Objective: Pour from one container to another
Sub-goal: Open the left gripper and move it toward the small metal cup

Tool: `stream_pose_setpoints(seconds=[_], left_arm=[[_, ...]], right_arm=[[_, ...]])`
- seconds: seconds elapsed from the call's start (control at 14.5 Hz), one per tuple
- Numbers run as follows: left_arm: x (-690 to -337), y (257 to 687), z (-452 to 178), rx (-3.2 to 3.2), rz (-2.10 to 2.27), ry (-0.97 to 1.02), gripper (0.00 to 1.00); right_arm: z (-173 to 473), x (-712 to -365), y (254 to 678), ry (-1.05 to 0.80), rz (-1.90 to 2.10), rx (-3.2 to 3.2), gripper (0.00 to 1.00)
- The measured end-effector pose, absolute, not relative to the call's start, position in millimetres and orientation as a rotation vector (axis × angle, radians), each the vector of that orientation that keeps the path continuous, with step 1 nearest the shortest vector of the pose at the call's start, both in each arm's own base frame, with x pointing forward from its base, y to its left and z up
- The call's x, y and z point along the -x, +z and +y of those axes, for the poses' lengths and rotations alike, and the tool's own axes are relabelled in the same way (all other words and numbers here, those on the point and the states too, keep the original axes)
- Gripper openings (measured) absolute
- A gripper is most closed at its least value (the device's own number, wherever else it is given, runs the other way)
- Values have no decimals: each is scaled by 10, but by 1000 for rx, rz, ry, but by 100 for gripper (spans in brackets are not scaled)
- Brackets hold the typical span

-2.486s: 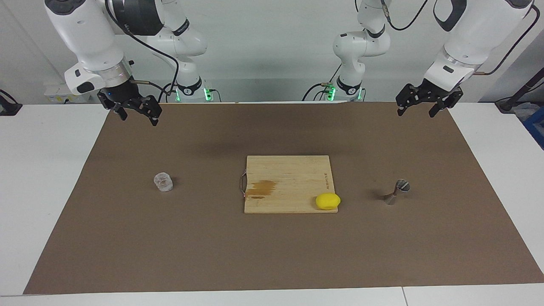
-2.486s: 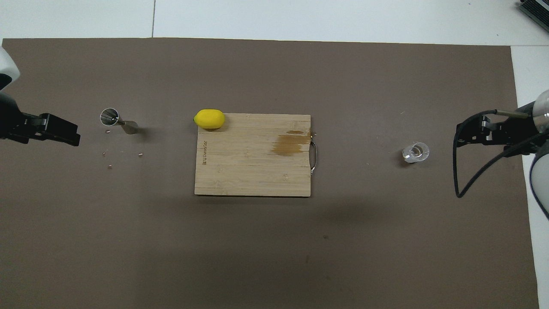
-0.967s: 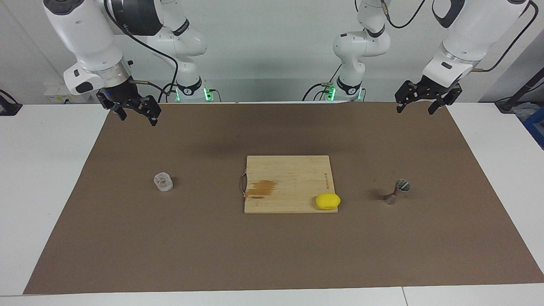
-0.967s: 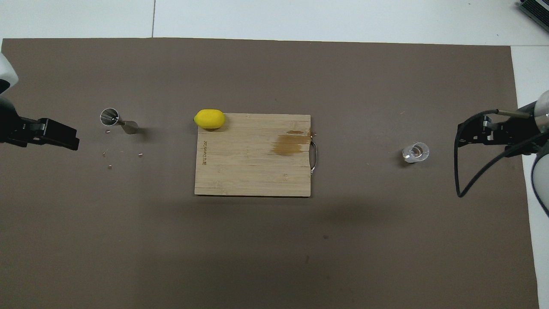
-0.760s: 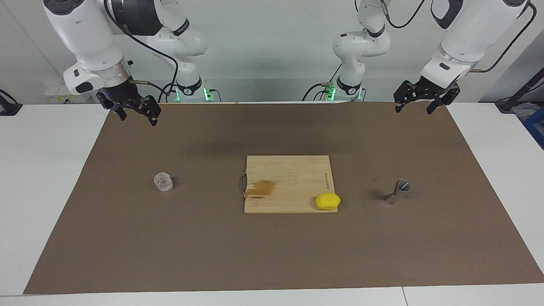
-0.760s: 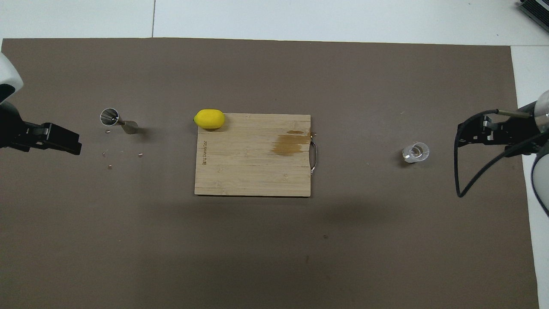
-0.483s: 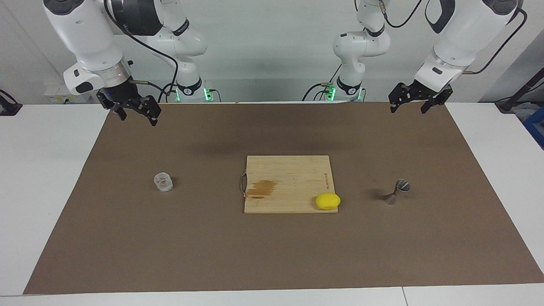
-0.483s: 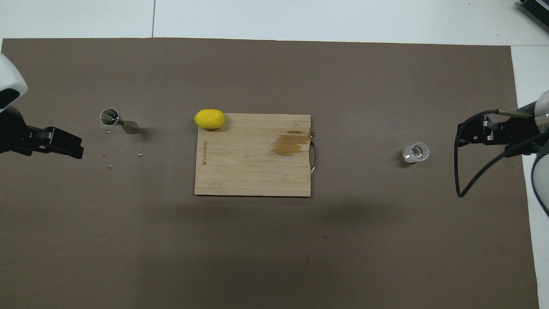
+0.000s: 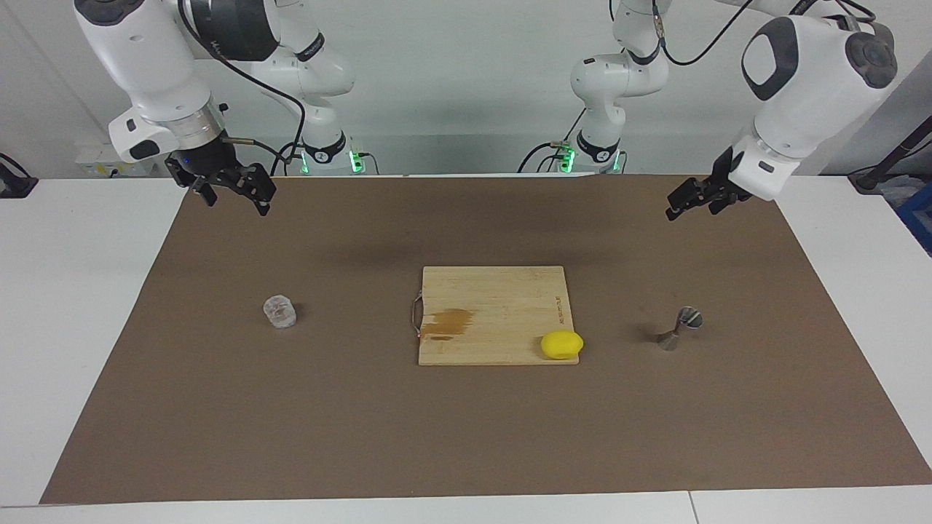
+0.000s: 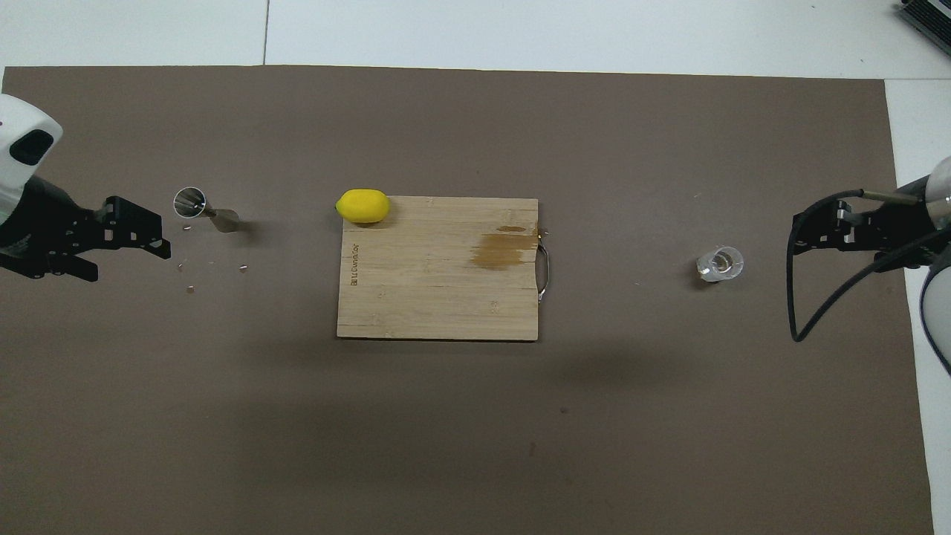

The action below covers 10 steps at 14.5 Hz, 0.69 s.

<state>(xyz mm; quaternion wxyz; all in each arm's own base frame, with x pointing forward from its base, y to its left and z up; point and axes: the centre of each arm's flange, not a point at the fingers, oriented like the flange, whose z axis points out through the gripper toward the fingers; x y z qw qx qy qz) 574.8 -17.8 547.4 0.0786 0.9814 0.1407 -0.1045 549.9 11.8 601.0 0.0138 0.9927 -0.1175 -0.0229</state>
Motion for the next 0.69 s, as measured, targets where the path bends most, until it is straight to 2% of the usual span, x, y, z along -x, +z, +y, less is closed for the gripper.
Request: stream_pose_setpoints(seconds=[0.28,0.69], left_arm=[[-6091,5095,285,-2610,1007,-384,100],[-6038,4385,878,-1980,1549,-542,100]], right_arm=[[133,-5482,6042,-63,-362,-3093,100],[121,-5477,6041,-64,-426,-3086,100]])
